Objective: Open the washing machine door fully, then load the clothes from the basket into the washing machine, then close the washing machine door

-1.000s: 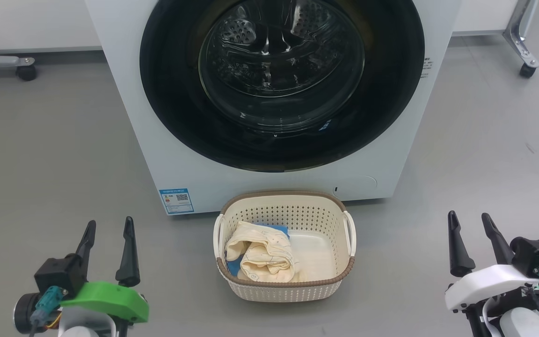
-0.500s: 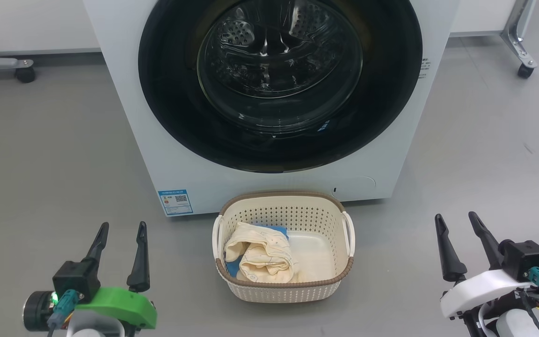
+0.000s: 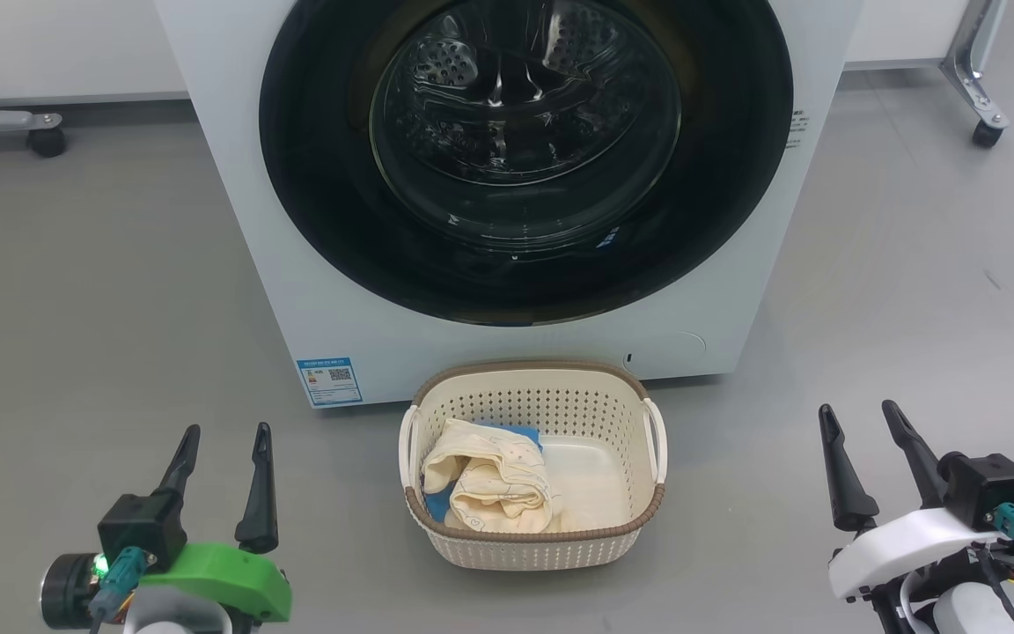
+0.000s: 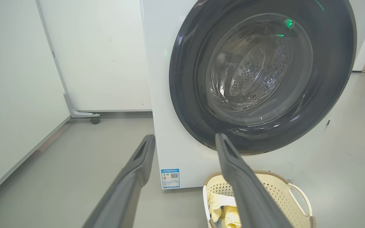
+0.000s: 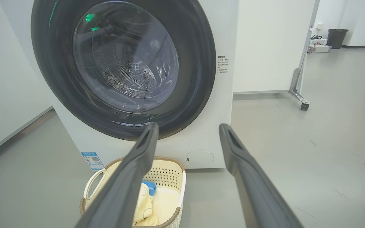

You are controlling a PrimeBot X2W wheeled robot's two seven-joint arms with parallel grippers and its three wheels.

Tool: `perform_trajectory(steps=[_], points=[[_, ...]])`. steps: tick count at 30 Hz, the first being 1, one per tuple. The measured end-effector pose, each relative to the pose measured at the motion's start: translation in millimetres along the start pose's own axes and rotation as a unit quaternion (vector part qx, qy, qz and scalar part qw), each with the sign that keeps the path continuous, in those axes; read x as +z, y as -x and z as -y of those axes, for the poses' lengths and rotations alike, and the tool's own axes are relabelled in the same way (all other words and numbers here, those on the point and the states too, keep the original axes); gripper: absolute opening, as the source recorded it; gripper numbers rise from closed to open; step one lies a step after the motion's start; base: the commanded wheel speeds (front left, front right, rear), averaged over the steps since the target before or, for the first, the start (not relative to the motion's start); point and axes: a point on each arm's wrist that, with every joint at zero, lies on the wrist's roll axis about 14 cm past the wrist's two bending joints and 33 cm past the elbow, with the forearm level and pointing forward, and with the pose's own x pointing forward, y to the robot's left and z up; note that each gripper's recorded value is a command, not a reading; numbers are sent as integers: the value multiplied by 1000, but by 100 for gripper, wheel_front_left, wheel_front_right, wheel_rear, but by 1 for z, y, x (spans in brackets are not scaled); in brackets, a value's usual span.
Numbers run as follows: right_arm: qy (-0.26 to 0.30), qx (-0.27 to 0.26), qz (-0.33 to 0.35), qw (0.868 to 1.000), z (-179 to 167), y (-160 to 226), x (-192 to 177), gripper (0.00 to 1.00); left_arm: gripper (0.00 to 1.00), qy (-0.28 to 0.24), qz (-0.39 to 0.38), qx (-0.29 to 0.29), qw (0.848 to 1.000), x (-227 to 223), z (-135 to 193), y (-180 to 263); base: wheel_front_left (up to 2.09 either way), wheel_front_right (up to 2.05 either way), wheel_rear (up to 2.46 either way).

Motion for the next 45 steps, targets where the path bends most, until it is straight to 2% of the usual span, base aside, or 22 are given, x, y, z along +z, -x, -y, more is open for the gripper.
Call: perform_trajectory(steps=[17,45], points=[[-4,-9,4,1000,5,0,1,100,100,-10,10,5,1000,6,-4,-3,27,27,-54],[-5,-18,6,1000,12,-2,3,100,100,7,5,10,1000,1,-3,-7,63,63,-126]])
